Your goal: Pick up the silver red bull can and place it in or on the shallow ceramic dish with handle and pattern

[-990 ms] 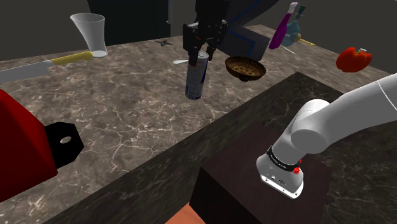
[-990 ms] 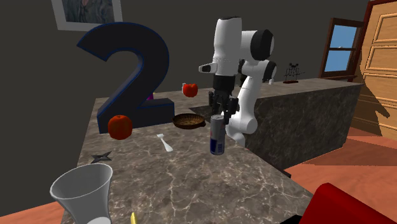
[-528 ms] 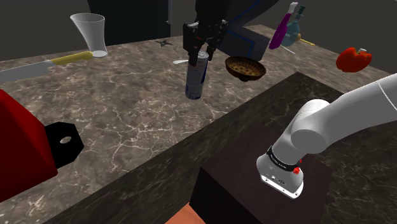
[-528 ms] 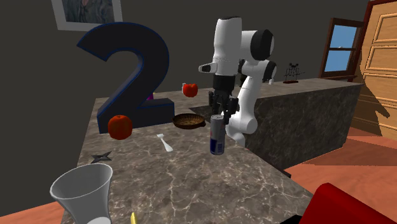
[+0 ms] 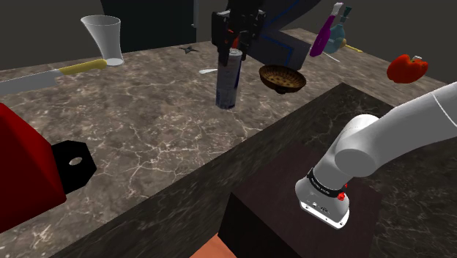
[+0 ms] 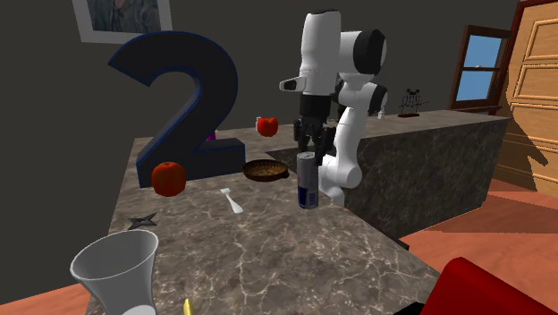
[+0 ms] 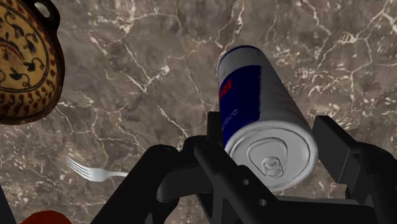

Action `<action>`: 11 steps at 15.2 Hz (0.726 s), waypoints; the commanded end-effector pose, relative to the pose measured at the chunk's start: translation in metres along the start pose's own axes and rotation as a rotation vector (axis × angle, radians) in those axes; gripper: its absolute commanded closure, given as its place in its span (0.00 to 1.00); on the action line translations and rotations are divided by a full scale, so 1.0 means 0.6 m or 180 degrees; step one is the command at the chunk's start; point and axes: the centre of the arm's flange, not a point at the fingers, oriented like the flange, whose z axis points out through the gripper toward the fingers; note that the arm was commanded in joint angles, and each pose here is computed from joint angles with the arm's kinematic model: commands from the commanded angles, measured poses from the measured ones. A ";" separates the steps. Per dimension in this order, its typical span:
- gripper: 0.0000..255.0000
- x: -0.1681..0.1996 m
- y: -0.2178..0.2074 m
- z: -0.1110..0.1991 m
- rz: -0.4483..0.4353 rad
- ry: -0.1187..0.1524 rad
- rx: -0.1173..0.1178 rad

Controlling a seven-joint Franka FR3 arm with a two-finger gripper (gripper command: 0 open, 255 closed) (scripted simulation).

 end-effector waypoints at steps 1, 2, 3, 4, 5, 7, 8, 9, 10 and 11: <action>1.00 0.001 0.000 -0.018 0.0000 0.0000 0.0000; 1.00 0.002 0.000 -0.027 0.0000 0.0000 0.0000; 1.00 0.002 0.000 -0.036 0.0000 0.0000 0.0000; 1.00 0.003 0.000 -0.045 0.0000 0.0000 0.0000; 1.00 0.003 0.000 -0.053 0.0000 0.0000 0.0000; 1.00 0.004 0.000 -0.071 0.0000 0.0000 0.0000; 1.00 0.005 0.000 -0.080 0.0000 0.0000 0.0000; 1.00 0.005 0.000 -0.088 0.0000 0.0000 0.0000; 1.00 0.006 0.000 -0.097 0.0000 0.0000 0.0000; 1.00 0.007 0.000 -0.106 0.0000 0.0000 0.0000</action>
